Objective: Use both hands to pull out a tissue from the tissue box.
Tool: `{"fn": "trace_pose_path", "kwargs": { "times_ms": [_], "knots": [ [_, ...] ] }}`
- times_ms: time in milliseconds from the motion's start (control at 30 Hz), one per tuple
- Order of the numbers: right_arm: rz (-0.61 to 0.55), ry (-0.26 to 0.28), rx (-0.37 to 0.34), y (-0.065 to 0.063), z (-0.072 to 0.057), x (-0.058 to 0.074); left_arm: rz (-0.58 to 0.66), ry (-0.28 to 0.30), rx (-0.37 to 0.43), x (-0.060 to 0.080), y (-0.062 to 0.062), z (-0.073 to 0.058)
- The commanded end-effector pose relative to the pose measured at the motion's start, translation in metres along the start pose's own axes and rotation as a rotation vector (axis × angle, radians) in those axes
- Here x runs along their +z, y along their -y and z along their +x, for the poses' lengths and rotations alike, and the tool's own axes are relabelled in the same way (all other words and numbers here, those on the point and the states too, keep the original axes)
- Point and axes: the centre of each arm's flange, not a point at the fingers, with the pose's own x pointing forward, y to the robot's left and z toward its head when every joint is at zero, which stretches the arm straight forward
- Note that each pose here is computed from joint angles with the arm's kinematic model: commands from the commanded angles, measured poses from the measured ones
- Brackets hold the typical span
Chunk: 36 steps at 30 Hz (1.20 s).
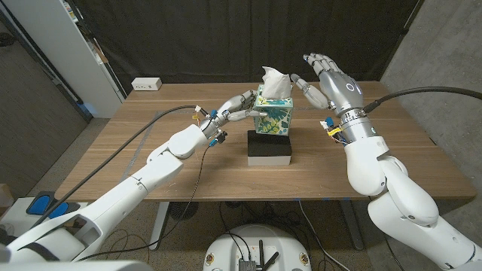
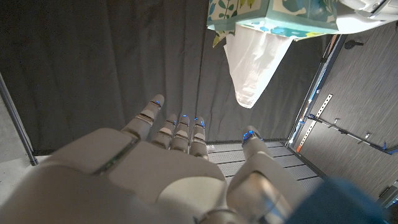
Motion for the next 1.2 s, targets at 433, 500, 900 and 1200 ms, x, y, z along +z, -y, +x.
{"fn": "trace_pose_path", "kwargs": {
  "times_ms": [433, 500, 900, 1200],
  "knots": [
    [-0.01, 0.13, 0.017, -0.005, 0.009, 0.015, 0.001, 0.008, -0.002, 0.005, 0.002, 0.001],
    [-0.012, 0.136, 0.021, -0.005, 0.01, 0.017, -0.002, 0.009, -0.002, 0.004, 0.002, 0.001],
    [-0.042, 0.174, 0.024, -0.008, 0.01, 0.023, 0.0, 0.01, -0.007, 0.005, 0.003, 0.001],
    [-0.041, 0.203, 0.049, -0.011, 0.016, 0.026, -0.005, 0.004, -0.006, 0.004, 0.004, 0.0]
  ]
}}
